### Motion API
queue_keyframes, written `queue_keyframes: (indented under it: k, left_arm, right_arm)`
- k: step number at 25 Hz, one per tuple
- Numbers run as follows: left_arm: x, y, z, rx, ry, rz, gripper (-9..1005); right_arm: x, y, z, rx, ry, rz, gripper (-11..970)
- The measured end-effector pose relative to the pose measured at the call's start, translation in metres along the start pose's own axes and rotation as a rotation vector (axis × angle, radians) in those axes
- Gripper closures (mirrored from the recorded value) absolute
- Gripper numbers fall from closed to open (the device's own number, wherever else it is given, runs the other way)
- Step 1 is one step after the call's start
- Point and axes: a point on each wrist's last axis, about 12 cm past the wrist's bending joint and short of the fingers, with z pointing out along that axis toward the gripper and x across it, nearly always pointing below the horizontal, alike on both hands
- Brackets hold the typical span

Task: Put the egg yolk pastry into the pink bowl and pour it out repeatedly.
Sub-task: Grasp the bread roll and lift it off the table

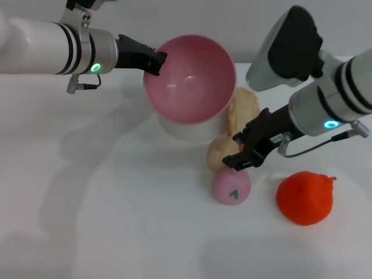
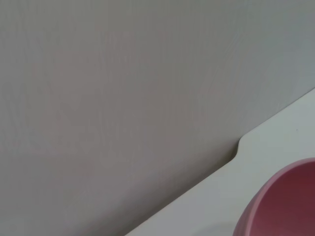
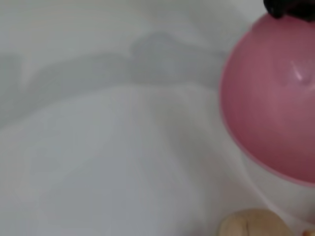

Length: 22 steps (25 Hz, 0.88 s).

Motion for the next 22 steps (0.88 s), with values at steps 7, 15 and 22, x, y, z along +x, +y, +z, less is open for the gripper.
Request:
queue_keyframes:
  k: [7, 15, 22]
  left_arm:
    - [0.003, -0.001, -0.001, 0.005, 0.004, -0.004, 952]
    - [0.003, 0.002, -0.003, -0.005, -0.001, -0.017, 952]
    - [0.006, 0.003, -0.007, -0.005, -0.002, -0.023, 952]
  right_arm:
    - [0.009, -0.006, 0.018, 0.03, 0.002, 0.049, 489]
    - [0.008, -0.005, 0.027, 0.05, -0.011, 0.047, 492]
    - [0.008, -0.008, 0.036, 0.073, -0.023, 0.055, 495]
